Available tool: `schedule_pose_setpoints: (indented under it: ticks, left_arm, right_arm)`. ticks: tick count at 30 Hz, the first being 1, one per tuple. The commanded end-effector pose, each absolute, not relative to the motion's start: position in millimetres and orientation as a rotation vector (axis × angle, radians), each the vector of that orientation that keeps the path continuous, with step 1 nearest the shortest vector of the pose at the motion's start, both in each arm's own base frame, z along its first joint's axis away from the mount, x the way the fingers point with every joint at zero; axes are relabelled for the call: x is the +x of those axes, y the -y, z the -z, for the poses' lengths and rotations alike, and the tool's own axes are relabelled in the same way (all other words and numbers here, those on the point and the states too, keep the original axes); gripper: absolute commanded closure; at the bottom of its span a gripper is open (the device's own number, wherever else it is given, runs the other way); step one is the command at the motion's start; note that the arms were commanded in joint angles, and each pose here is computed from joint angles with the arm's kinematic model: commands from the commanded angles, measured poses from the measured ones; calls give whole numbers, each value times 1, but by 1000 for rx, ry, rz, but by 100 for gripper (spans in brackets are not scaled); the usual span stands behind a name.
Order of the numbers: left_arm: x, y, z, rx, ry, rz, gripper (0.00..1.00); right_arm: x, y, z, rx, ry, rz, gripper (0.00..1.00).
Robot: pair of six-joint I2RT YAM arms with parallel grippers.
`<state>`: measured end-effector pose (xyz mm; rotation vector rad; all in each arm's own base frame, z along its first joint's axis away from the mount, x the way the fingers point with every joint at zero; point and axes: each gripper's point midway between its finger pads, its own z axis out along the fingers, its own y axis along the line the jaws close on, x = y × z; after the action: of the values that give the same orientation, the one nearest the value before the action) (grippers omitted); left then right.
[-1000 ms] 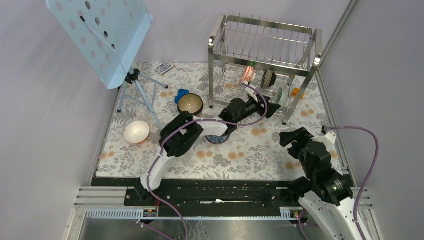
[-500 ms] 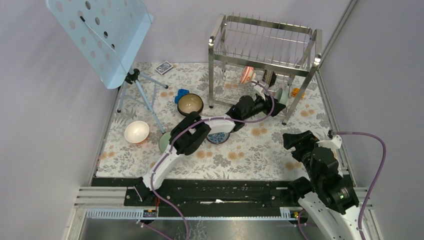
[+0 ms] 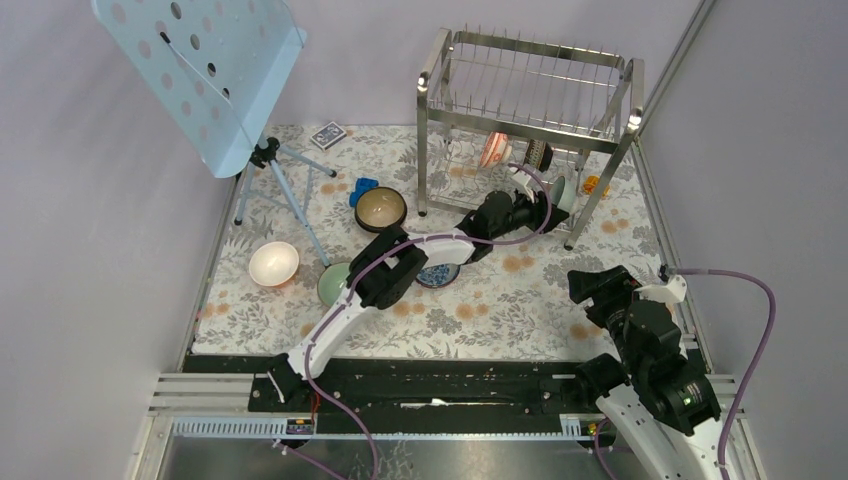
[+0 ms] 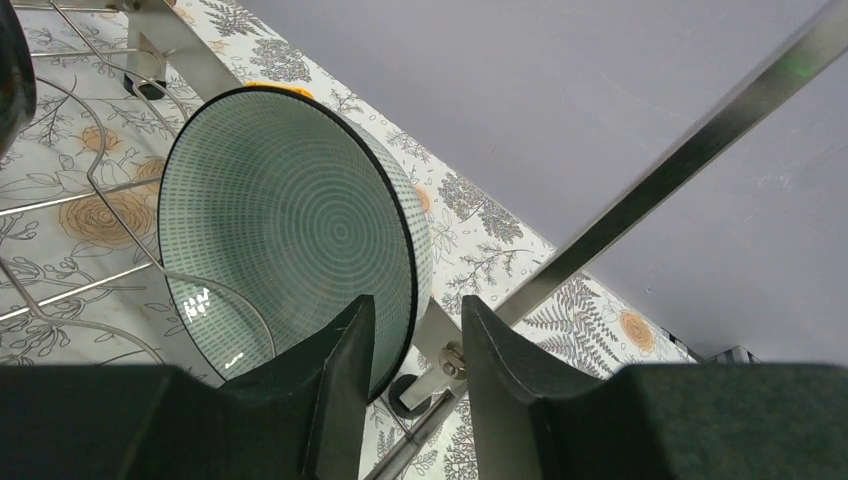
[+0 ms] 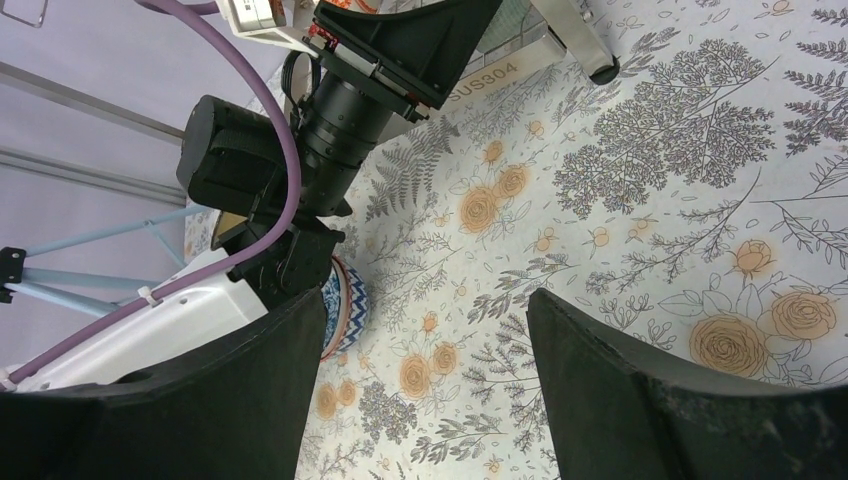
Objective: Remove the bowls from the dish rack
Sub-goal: Pick up the bowl from the dish rack.
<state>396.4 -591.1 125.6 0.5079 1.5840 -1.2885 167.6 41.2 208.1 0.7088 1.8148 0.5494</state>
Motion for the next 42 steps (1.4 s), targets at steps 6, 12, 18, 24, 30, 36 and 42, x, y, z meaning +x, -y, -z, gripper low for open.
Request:
schedule_pose_setpoints:
  ticks: [6,12,18,24,30,36,42]
  left_arm:
    - [400,602,-150,520,-1497,1352,63]
    - [396,603,-156,524,-1471,1387,75]
    - [398,604,-157,534,-1463,1376,84]
    - [399,600,-162,517,-1453,1387,100]
    - [407,586,-195,447,-1375,1428,100]
    - [412,572,-228,386,-1300,1486,100]
    - [409,564,-248,343,-1251,1555,100]
  right_arm:
    - [167,-41,-210,707,-1808,-552,20]
    - [169,-42,-208,692,-1814,-549,20]
    - [169,-43,-208,684,-1816,-551,21]
    - [169,-44,-209,676,-1815,-552,20]
    - [169,-44,-209,672,-1814,-557,20]
    - [168,-44,-210,670,-1804,-562,21]
    - [168,-44,-211,668,-1800,-568,21]
